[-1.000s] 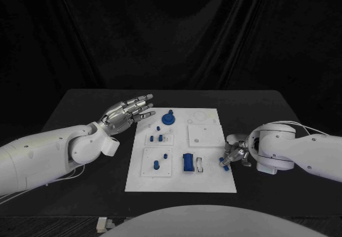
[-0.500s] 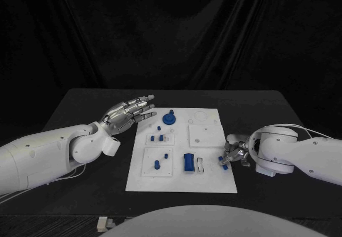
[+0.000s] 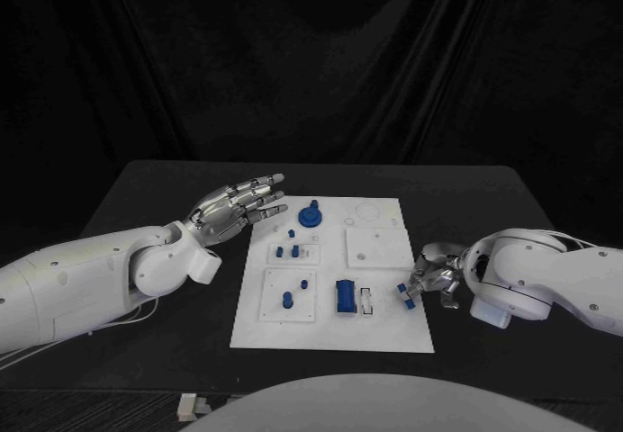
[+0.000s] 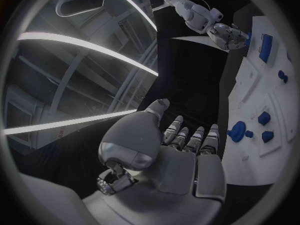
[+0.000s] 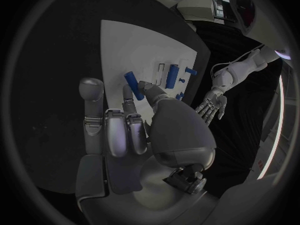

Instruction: Assemble the parts on the task board

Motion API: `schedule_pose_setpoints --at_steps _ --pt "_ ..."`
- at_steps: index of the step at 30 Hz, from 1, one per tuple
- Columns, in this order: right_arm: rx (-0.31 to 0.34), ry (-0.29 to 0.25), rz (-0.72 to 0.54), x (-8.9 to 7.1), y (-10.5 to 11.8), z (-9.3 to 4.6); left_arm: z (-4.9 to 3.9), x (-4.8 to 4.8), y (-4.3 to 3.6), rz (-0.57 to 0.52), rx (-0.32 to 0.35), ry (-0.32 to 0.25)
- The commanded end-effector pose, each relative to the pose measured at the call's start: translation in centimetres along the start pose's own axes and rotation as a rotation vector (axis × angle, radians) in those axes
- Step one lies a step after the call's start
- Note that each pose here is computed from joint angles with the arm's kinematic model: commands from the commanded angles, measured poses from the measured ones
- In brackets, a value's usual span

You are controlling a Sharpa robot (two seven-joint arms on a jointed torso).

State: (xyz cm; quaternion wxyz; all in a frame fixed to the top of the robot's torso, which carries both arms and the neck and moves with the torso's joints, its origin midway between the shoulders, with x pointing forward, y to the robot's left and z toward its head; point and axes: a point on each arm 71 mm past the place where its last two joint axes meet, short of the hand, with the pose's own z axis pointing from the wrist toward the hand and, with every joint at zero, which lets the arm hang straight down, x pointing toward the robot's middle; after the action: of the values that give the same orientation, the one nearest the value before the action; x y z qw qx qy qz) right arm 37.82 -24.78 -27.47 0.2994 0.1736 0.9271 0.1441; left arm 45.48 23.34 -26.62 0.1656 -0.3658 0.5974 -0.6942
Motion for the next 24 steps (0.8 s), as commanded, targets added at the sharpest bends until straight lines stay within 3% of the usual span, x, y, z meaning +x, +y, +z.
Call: schedule_pose_setpoints --at_steps 1,8,24 --pt "0.004 0.032 0.114 0.2 0.3 0.0 0.18 0.26 0.06 -0.015 0.006 0.014" --pt "0.008 0.09 0.176 0.6 0.7 0.2 0.22 0.3 0.09 -0.016 0.003 0.015" --pt "0.028 0.156 0.27 0.9 1.4 1.5 0.28 0.34 0.12 -0.017 0.002 0.018"
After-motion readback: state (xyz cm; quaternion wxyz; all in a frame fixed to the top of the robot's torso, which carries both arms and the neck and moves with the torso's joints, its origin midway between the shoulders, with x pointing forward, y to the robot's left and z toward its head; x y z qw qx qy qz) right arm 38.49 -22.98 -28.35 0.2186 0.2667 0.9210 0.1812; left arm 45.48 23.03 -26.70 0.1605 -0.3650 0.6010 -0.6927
